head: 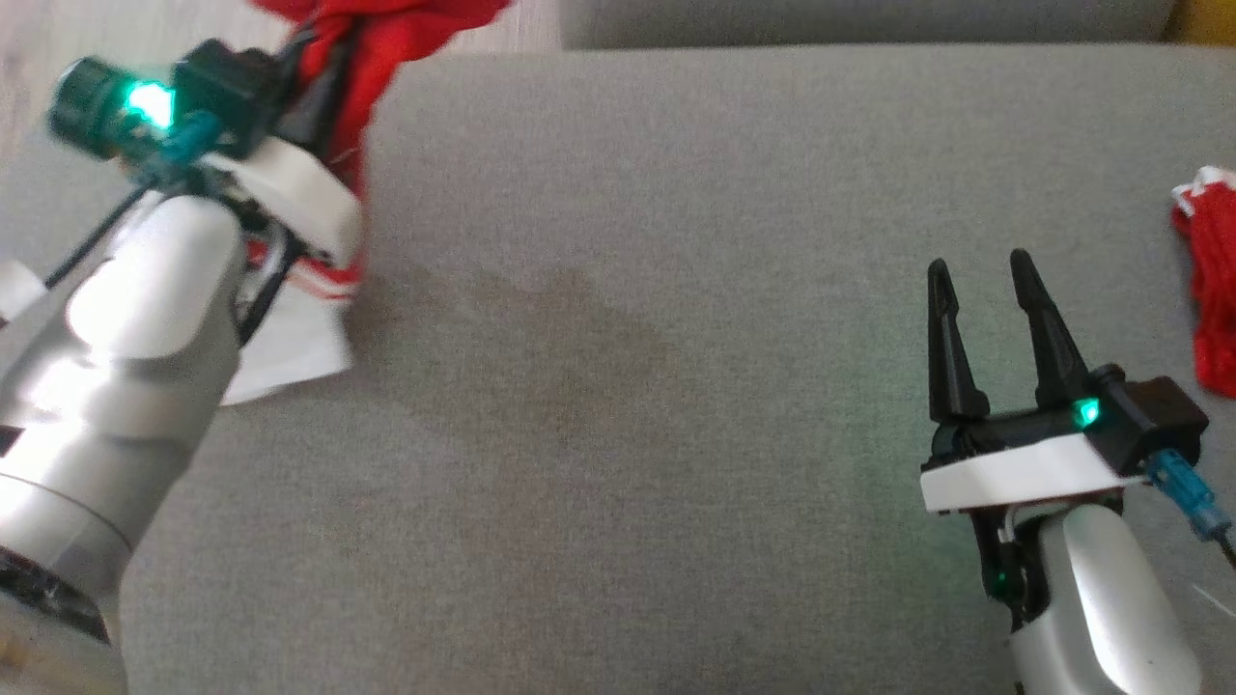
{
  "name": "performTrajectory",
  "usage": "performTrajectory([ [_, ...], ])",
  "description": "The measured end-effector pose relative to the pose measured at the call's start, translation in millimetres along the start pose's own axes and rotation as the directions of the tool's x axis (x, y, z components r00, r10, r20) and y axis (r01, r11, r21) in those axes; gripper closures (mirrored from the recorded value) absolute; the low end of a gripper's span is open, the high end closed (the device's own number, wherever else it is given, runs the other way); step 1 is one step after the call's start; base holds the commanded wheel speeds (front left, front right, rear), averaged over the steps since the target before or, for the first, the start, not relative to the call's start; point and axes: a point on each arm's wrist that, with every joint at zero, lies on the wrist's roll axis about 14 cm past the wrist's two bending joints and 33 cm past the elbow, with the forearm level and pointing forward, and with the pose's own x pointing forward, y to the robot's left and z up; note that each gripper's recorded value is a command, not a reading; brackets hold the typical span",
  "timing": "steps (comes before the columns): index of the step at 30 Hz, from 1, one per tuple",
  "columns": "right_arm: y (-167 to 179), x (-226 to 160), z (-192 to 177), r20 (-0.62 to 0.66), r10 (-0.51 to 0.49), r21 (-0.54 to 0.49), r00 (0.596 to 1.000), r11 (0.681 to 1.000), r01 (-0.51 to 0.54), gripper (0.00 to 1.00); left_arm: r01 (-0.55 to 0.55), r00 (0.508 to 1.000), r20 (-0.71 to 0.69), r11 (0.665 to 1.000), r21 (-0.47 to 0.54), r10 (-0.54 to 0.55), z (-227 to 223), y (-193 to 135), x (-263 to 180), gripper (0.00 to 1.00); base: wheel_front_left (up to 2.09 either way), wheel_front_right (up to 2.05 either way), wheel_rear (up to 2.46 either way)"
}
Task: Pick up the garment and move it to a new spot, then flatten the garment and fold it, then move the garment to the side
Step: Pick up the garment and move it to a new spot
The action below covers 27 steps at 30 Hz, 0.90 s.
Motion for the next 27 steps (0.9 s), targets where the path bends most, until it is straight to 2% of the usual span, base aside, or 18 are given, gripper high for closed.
performTrajectory([
  [5,-1,-11,15,0.032,-0.013,0.002,0.999,1.000,0.013,0.00,0.092,0.984,0.152,0.995,0.040,-0.097,52,-36,-7,1.00,0.00,0.00,0.00],
  [15,-28,-30,26,0.054,-0.099,0.011,0.994,0.995,0.099,0.00,0.286,0.934,0.209,0.957,0.048,-0.290,72,-120,8,1.00,0.00,0.00,0.00],
  [16,-36,-34,27,0.056,-0.123,0.016,0.991,0.992,0.122,0.00,0.325,0.919,0.219,0.945,0.046,-0.327,74,-138,16,1.00,0.00,0.00,0.00],
  [25,-77,-49,27,0.052,-0.242,0.022,0.969,0.970,0.241,0.00,0.501,0.819,0.268,0.860,0.098,-0.507,92,-223,50,1.00,0.00,0.00,0.00],
  [26,-79,-51,25,0.045,-0.250,0.023,0.967,0.968,0.249,0.00,0.514,0.814,0.263,0.853,0.092,-0.519,89,-231,52,0.78,0.00,0.00,0.00],
  [27,-81,-53,23,0.038,-0.256,0.022,0.966,0.967,0.256,0.00,0.527,0.809,0.254,0.845,0.084,-0.530,85,-239,54,0.00,0.00,0.00,0.00],
])
